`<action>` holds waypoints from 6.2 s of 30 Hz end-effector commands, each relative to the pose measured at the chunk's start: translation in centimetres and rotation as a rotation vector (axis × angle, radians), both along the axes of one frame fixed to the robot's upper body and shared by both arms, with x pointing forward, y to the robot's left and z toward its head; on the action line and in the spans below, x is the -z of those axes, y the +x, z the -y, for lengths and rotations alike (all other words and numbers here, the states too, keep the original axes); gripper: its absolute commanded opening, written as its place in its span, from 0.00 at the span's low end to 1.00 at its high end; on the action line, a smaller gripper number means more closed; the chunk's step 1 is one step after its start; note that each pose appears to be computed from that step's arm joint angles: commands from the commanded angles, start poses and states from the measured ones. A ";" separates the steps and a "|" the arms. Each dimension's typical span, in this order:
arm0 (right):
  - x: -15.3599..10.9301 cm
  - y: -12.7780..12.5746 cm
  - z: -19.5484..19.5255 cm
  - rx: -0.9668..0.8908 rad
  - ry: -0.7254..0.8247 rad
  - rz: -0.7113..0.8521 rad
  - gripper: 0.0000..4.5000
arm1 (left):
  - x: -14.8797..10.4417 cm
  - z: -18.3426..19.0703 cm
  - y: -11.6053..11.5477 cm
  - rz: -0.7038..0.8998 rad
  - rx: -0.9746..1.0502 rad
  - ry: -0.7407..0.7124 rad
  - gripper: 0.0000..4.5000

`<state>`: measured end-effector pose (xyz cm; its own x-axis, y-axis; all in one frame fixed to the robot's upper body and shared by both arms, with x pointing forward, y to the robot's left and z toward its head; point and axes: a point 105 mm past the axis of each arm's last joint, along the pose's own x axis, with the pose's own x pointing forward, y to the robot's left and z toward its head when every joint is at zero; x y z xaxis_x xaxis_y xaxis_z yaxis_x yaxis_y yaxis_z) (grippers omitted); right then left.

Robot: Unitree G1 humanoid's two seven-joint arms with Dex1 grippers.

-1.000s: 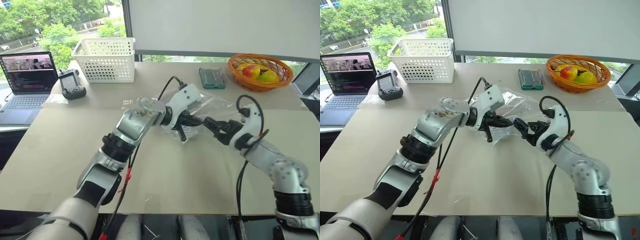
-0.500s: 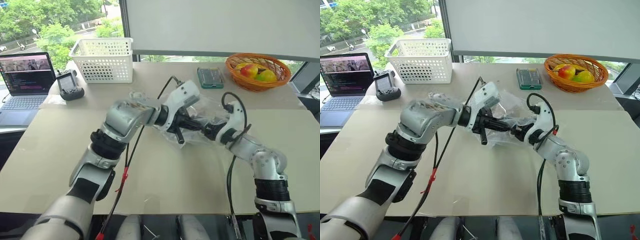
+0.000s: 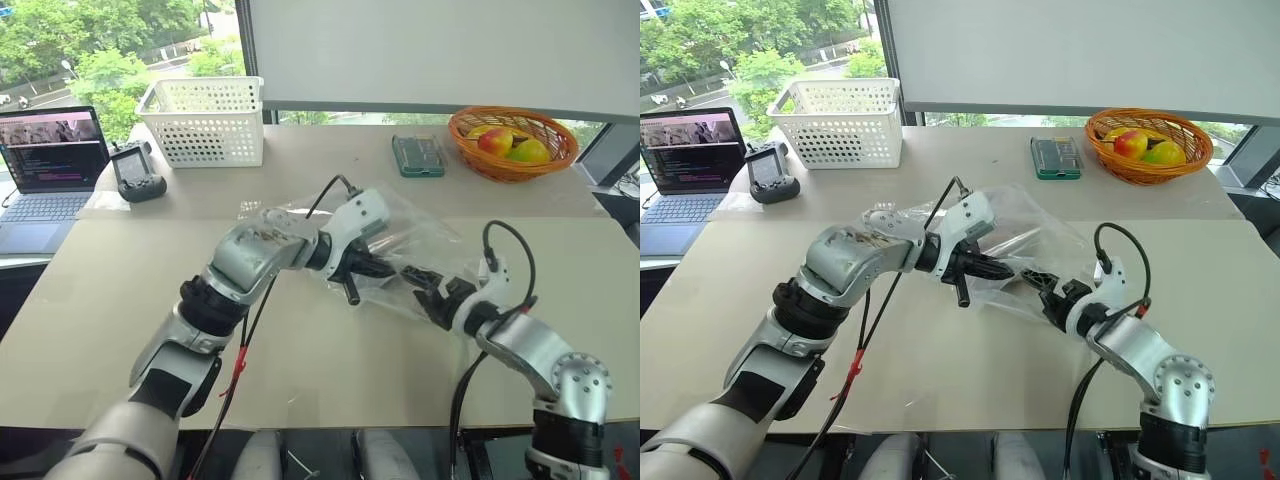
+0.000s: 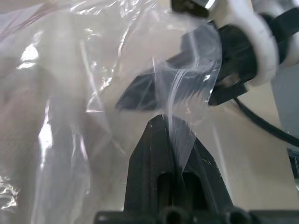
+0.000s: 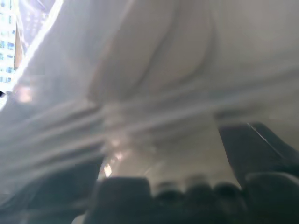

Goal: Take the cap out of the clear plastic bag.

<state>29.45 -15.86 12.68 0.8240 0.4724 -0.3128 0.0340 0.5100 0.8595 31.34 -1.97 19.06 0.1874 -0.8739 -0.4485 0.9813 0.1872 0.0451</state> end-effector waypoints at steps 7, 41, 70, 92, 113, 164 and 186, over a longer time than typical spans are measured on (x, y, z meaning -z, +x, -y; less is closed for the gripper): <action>0.3 -0.5 -2.7 -0.058 0.127 -0.036 0.99 | -1.0 0.5 -0.2 0.076 0.016 -0.009 0.00; -2.7 7.3 -3.4 0.047 0.237 0.077 0.01 | -0.1 -0.2 1.9 0.206 -0.067 0.030 0.00; -10.4 0.9 2.5 0.418 0.208 -0.004 0.01 | -3.8 -0.3 8.5 0.730 -0.168 0.030 0.00; -12.1 2.5 -1.1 0.322 0.549 -0.042 0.01 | -3.0 2.8 7.1 0.818 -0.103 -0.034 0.00; -11.3 -3.4 0.2 0.452 0.338 -0.057 0.01 | -2.5 2.5 8.4 0.882 -0.091 -0.005 0.00; -10.5 -6.3 0.7 -0.559 -0.353 0.531 0.01 | -4.0 -9.1 14.1 0.981 -0.426 0.155 0.00; -8.6 2.4 0.8 -0.394 -0.843 0.648 0.01 | -4.0 -3.9 10.3 0.801 -0.251 -0.062 0.00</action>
